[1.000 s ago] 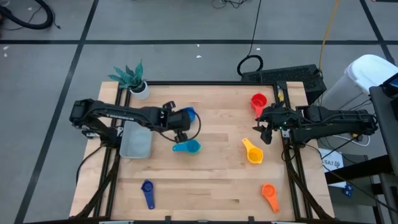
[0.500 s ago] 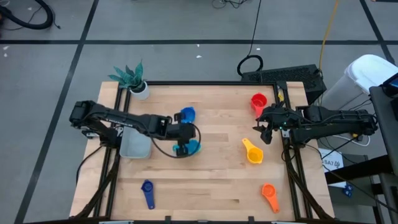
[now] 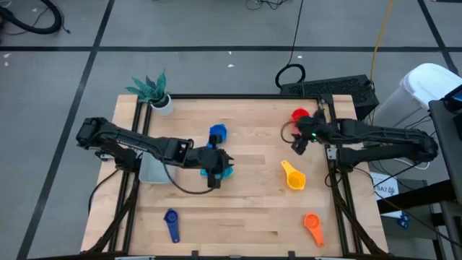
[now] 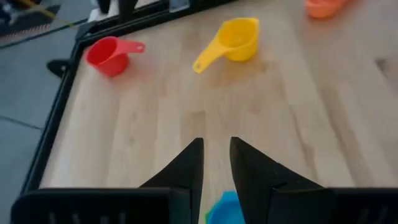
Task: Nest measuring cups in basket
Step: Move the red measuring cup to the center of the table
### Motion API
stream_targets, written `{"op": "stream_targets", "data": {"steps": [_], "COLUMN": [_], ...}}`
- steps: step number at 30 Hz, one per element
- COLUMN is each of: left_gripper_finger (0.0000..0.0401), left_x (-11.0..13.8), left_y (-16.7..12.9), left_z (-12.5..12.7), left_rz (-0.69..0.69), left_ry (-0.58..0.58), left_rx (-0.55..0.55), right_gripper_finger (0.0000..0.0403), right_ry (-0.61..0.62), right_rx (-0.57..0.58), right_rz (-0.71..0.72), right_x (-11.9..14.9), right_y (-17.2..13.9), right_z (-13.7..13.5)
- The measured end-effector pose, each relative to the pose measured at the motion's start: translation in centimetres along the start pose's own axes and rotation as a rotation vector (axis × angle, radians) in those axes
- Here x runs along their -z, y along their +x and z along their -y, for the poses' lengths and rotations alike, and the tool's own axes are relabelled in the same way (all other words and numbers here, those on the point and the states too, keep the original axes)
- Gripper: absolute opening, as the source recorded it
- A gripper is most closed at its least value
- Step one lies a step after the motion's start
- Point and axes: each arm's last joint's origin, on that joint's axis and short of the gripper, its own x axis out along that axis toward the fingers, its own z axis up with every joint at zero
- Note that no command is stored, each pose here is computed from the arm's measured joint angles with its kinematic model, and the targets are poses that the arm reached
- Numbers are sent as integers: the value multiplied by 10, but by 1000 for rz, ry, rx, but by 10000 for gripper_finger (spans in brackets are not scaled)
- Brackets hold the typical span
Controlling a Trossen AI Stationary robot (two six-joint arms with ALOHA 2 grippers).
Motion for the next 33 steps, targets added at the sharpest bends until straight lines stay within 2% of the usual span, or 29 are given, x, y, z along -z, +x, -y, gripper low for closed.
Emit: {"op": "stream_targets", "data": {"steps": [2, 6, 10, 14, 16, 23, 33], "left_gripper_finger": [83, 83, 83, 83, 83, 83, 83], "left_x": [-5, -10, -9, -7, -6, -1, 3], "left_y": [-10, -40, -67, -83, -85, -87, -86], "left_z": [1, 0, -1, 0, 1, 10, 12], "left_rz": [43, 84, 92, 94, 89, 49, 7], "left_ry": [18, 20, 16, -6, -16, 6, -18], "left_rx": [0, -86, -120, -120, -133, -116, -112], "right_gripper_finger": [199, 199, 199, 199, 199, 199, 198], "right_ry": [-11, 13, 70, 126, 147, 173, 195], "right_rx": [26, 124, 183, 129, 101, 117, 201], "right_rz": [-57, -173, -204, -170, -170, -229, -209], "right_x": [-4, -8, -12, -18, -20, -17, -19], "right_y": [15, 42, 57, 64, 67, 82, 84], "right_z": [2, 17, 36, 49, 52, 62, 77]}}
